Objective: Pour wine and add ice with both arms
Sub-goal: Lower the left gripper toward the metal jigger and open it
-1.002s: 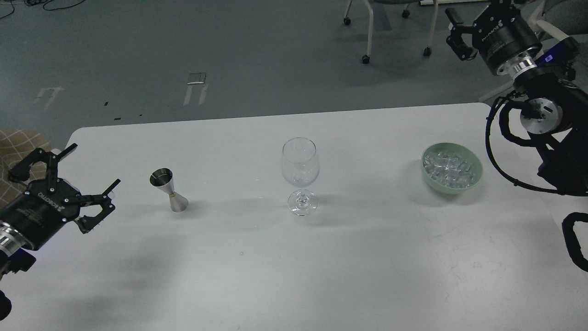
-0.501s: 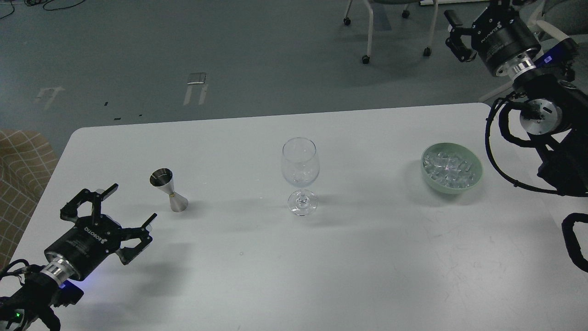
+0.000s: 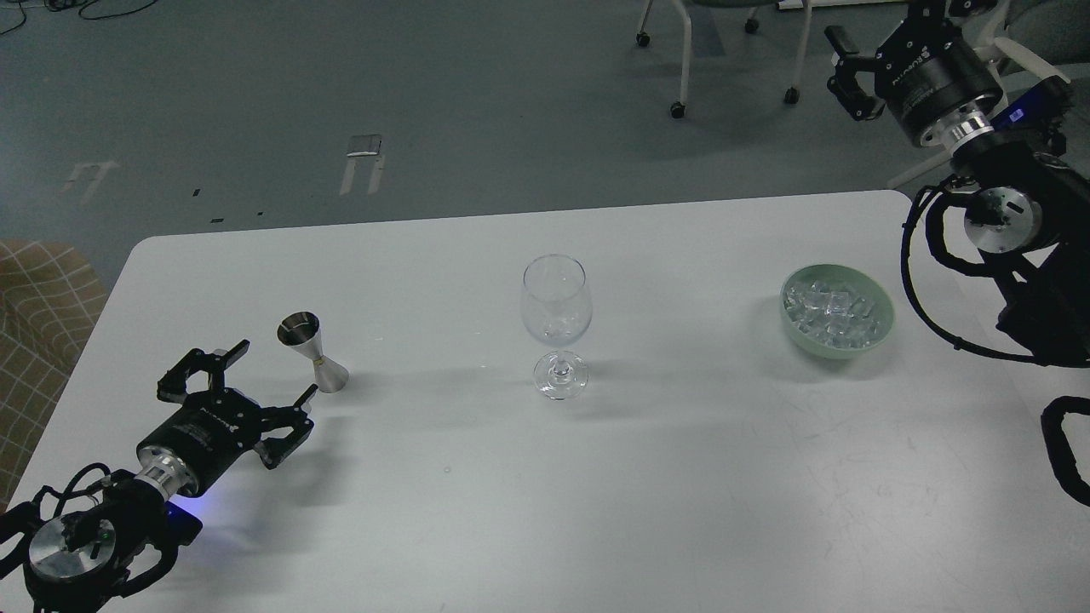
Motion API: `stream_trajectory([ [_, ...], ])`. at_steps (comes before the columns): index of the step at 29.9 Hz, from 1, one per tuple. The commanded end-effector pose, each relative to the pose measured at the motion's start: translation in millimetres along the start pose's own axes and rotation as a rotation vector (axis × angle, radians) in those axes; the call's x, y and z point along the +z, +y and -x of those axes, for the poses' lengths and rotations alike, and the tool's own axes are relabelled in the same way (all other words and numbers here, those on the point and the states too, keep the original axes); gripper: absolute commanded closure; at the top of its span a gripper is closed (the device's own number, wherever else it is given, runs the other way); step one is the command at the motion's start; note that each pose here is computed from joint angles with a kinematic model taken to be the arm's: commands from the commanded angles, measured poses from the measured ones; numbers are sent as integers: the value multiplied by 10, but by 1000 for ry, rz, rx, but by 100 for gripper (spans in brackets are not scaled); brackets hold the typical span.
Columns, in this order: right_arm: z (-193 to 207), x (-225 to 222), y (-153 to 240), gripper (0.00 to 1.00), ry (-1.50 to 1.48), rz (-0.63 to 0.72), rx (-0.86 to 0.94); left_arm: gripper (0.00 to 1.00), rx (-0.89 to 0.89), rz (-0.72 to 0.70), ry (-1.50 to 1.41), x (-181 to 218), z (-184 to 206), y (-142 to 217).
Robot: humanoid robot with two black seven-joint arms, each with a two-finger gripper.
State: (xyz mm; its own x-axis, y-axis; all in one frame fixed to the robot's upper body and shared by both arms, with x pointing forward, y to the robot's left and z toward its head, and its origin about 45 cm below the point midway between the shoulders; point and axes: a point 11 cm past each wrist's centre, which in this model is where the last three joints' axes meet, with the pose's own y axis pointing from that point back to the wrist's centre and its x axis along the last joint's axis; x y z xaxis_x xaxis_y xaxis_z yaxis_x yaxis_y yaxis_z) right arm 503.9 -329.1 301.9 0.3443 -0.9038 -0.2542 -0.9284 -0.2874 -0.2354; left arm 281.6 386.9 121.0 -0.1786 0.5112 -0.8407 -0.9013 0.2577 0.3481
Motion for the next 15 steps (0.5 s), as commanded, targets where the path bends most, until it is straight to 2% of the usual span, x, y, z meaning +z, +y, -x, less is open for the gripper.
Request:
stream_trajectory([
  [1,-5,34,8,0,17,19,-3,1,3,8,20,-27,-30,-106],
  [15,17,80,9,0,27,37,-11,3,-22,13,22,-27,69,-280],
])
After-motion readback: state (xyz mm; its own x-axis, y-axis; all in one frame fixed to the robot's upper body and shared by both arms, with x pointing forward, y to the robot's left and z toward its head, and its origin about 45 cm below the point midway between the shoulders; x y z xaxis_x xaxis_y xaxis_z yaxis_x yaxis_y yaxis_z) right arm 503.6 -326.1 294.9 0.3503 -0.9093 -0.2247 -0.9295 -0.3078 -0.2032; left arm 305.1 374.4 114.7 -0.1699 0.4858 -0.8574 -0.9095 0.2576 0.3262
